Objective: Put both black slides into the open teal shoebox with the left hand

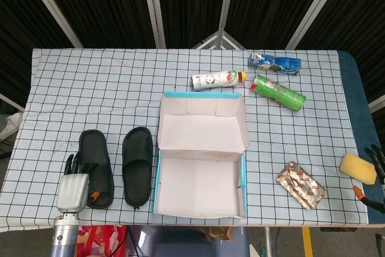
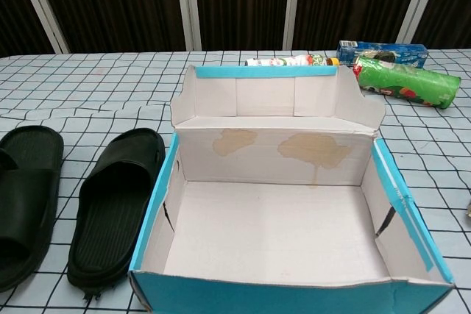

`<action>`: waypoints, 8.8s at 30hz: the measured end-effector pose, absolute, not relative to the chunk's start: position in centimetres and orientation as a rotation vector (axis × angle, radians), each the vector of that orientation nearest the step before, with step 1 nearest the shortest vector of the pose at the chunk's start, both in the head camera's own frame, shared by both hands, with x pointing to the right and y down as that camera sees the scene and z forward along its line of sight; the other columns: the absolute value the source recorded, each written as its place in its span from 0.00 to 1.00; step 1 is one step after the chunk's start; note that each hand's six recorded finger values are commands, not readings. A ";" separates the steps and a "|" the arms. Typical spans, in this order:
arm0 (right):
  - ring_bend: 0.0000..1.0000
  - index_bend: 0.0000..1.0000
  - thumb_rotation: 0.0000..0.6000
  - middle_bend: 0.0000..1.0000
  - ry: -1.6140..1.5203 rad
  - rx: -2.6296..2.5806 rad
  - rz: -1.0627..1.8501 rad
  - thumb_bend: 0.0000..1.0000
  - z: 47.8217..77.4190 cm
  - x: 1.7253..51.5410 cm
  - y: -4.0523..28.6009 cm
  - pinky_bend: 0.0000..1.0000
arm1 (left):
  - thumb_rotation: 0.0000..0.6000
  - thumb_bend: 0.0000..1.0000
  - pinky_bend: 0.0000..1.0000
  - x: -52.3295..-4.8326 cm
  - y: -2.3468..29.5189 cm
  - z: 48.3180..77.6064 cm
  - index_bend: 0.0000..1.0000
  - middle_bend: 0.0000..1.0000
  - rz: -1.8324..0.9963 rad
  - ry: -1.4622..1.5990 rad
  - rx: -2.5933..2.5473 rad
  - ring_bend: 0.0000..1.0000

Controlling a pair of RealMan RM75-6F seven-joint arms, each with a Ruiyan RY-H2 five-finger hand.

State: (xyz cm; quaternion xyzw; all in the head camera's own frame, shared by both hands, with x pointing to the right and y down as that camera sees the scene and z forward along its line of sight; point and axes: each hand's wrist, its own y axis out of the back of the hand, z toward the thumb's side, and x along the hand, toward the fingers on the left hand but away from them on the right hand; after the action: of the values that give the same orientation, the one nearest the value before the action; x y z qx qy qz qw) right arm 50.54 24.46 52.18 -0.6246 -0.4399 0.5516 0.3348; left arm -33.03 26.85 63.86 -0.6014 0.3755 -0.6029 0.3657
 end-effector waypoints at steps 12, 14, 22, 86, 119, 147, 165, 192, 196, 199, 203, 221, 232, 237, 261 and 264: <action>0.00 0.07 1.00 0.02 -1.147 -1.637 1.435 0.31 52.1 50.3 24.5 0.00 | 1.00 0.27 0.00 -35.3 20.4 58.5 0.46 0.43 -1.414 1.149 -1.408 0.00; 0.00 0.07 1.00 0.02 -1.146 -1.641 1.434 0.31 52.1 50.2 24.6 0.00 | 1.00 0.27 0.00 -34.9 18.0 56.0 0.46 0.43 -1.315 1.175 -1.366 0.00; 0.00 0.07 1.00 0.02 -1.147 -1.645 1.433 0.31 52.0 50.2 24.6 0.00 | 1.00 0.27 0.00 -28.1 10.6 45.5 0.45 0.41 -0.813 0.996 -1.147 0.00; 0.00 0.07 1.00 0.02 -1.190 -1.628 1.455 0.31 51.9 51.5 24.4 0.00 | 1.00 0.28 0.00 -10.1 20.2 64.2 0.45 0.45 -0.105 -0.205 -1.011 0.00; 0.00 0.07 1.00 0.02 -1.195 -1.624 1.454 0.31 51.8 51.5 24.4 0.00 | 1.00 0.29 0.00 -10.1 21.6 66.5 0.29 0.33 -0.152 -0.292 -1.057 0.00; 0.00 0.07 1.00 0.02 -1.183 -1.632 1.478 0.31 52.2 51.4 24.5 0.00 | 1.00 0.26 0.00 -11.8 18.7 64.8 0.03 0.00 -0.283 -0.278 -1.006 0.00; 0.00 0.07 1.00 0.02 -1.188 -1.636 1.479 0.31 51.9 51.3 24.6 0.00 | 1.00 0.26 0.00 -13.9 18.6 62.0 0.03 0.00 -0.304 -0.320 -0.913 0.00; 0.00 0.07 1.00 0.02 -1.165 -1.642 1.479 0.31 52.0 50.8 24.6 0.00 | 1.00 0.25 0.04 -27.1 14.9 57.9 0.01 0.12 -1.255 0.625 -1.769 0.00; 0.00 0.07 1.00 0.02 -1.164 -1.640 1.487 0.31 52.2 50.8 24.6 0.00 | 1.00 0.25 0.04 -29.2 14.9 59.7 0.00 0.11 -1.456 0.641 -1.919 0.00; 0.00 0.07 1.00 0.02 -1.161 -1.640 1.494 0.31 52.3 50.9 24.6 0.00 | 1.00 0.25 0.03 -29.8 14.8 60.8 0.00 0.11 -1.568 0.626 -2.017 0.00; 0.00 0.07 1.00 0.02 -1.158 -1.640 1.499 0.31 52.5 51.0 24.5 0.00 | 1.00 0.25 0.03 -29.3 14.1 62.0 0.00 0.11 -1.651 0.591 -2.119 0.00; 0.00 0.07 1.00 0.02 -1.149 -1.635 1.514 0.31 52.5 51.0 24.6 0.00 | 1.00 0.25 0.02 -25.5 10.1 66.3 0.00 0.13 -1.757 0.489 -2.158 0.00; 0.00 0.07 1.00 0.02 -1.140 -1.641 1.528 0.31 52.7 51.1 24.6 0.00 | 1.00 0.25 0.01 -24.5 11.2 68.2 0.01 0.17 -1.783 0.376 -2.117 0.00; 0.00 0.07 1.00 0.02 -1.141 -1.643 1.532 0.31 52.7 51.2 24.6 0.00 | 1.00 0.25 0.01 -24.0 11.4 68.7 0.13 0.23 -1.778 0.360 -2.104 0.00; 0.00 0.07 1.00 0.02 -1.142 -1.651 1.523 0.31 52.6 51.1 24.6 0.00 | 1.00 0.27 0.02 -25.8 8.8 66.3 0.44 0.43 -1.713 0.391 -1.860 0.00; 0.00 0.07 1.00 0.02 -1.142 -1.655 1.518 0.31 52.5 51.0 24.6 0.00 | 1.00 0.27 0.01 -26.5 8.2 64.4 0.45 0.43 -1.668 0.380 -1.797 0.00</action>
State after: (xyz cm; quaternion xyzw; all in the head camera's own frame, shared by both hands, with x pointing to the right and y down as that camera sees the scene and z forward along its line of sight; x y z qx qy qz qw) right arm 51.01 24.62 52.52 -0.6253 -0.4316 0.5736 0.3060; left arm -26.47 8.17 64.37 -0.6851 0.1449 -0.6360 0.3242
